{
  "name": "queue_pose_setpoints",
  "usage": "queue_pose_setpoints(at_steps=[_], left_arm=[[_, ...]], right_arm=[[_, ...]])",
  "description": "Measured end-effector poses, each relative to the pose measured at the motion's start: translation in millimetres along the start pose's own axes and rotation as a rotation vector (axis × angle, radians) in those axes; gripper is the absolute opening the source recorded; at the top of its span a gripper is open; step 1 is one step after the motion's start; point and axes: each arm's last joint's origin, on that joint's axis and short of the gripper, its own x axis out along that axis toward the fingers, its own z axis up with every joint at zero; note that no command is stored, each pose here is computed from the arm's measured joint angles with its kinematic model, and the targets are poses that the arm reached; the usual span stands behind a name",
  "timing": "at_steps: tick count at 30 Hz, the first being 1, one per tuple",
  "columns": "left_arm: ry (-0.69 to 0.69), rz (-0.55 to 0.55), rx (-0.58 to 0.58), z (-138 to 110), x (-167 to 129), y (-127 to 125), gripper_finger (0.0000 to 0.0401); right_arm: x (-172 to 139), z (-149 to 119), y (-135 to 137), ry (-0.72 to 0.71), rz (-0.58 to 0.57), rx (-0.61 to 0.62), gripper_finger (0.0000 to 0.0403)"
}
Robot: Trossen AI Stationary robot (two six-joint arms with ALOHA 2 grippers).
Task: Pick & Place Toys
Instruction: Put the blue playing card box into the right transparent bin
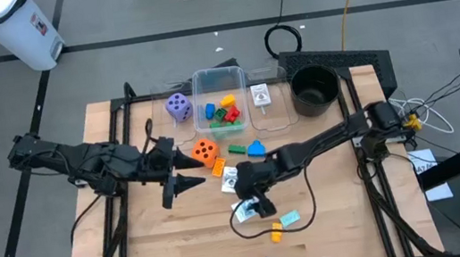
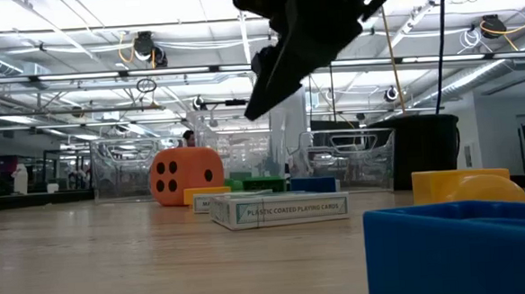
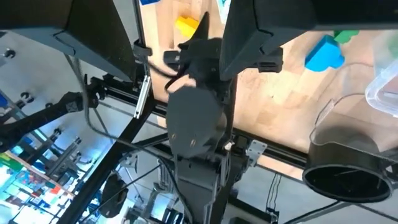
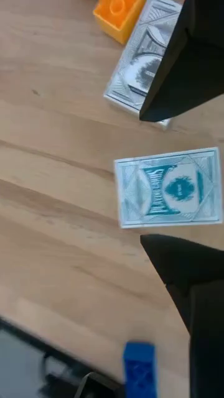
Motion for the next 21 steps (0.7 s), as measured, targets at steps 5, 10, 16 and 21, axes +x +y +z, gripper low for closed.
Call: queue_pose_setpoints(at_steps=[5, 10, 16, 21], left_arm=[[0.000, 0.000, -0.012, -0.1, 0.0, 0.0, 0.0241], [0.000, 0.000, -0.023, 0.0, 0.0, 0.0, 0.0241], [0.000, 0.001, -0.038, 0.0, 0.0, 0.0, 0.0241], [0.001, 0.001, -0.038, -0.1, 0.0, 0.1, 0.0241]], right_arm=[[15.2, -7.6, -2.5, 0.049, -0.006, -0.029, 0.0340], [33.2, -16.6, -1.4, 0.099, 0.000, -0.038, 0.0357], [46.7, -23.9, 6.4, 0.138, 0.017, -0.053, 0.0353], [53.0, -29.6, 13.7, 0.167, -0.060, -0.081, 0.0354]])
